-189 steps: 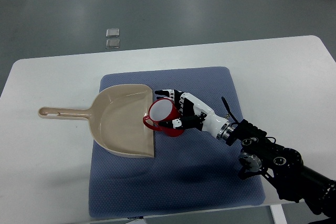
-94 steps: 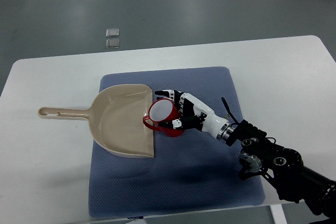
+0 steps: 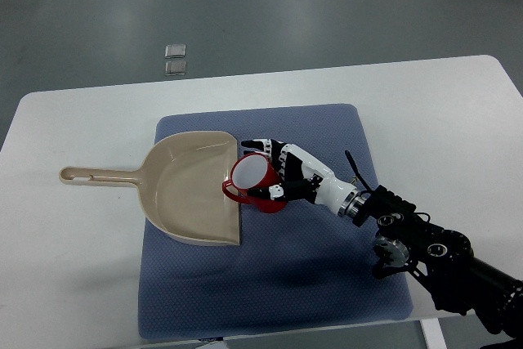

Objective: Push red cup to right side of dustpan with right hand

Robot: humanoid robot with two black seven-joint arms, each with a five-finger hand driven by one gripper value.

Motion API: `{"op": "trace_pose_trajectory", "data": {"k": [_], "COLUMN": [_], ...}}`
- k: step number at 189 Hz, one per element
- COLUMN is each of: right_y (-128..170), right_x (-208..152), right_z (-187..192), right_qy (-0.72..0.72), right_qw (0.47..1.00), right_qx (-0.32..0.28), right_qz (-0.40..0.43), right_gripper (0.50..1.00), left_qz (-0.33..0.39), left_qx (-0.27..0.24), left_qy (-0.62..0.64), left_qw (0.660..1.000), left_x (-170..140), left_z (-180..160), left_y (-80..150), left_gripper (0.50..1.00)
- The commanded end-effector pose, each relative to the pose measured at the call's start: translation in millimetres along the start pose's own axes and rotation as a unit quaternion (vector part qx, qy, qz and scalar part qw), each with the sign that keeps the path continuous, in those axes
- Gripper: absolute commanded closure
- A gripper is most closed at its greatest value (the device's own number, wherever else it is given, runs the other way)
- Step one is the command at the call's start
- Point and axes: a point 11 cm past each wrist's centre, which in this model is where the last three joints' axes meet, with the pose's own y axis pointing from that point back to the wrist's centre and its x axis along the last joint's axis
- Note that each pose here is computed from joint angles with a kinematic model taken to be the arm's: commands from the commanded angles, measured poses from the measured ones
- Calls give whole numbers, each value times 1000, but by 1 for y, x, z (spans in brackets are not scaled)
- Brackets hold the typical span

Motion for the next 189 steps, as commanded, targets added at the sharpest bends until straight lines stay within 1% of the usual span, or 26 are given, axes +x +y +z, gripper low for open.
{"op": "trace_pose_trajectory", "data": {"k": [1,23,121,144,189], "right_y": [2,4,2,0,4], "right_x": [0,-7,-5,0,11], "right_z": [0,8,3,-4,-22], "right_qy": [-7,-19,-26,-55,-49], "right_qw": [1000,1000,1000,998,998], "right_qx": [1,-3,7,22,37], "right_qz": [-7,-7,2,14,14], "right_gripper": [568,568,568,566,568], "left_qz": [0,0,0,0,0], "left_qx": [0,0,0,0,0], "left_qy": [0,-1,-1,-1,-1], "left_qw": [1000,1000,1000,1000,1000], "left_x": [0,0,0,0,0], "left_z": [0,0,0,0,0], "left_y": [0,0,0,0,0], "left_gripper": [500,500,500,500,500]}}
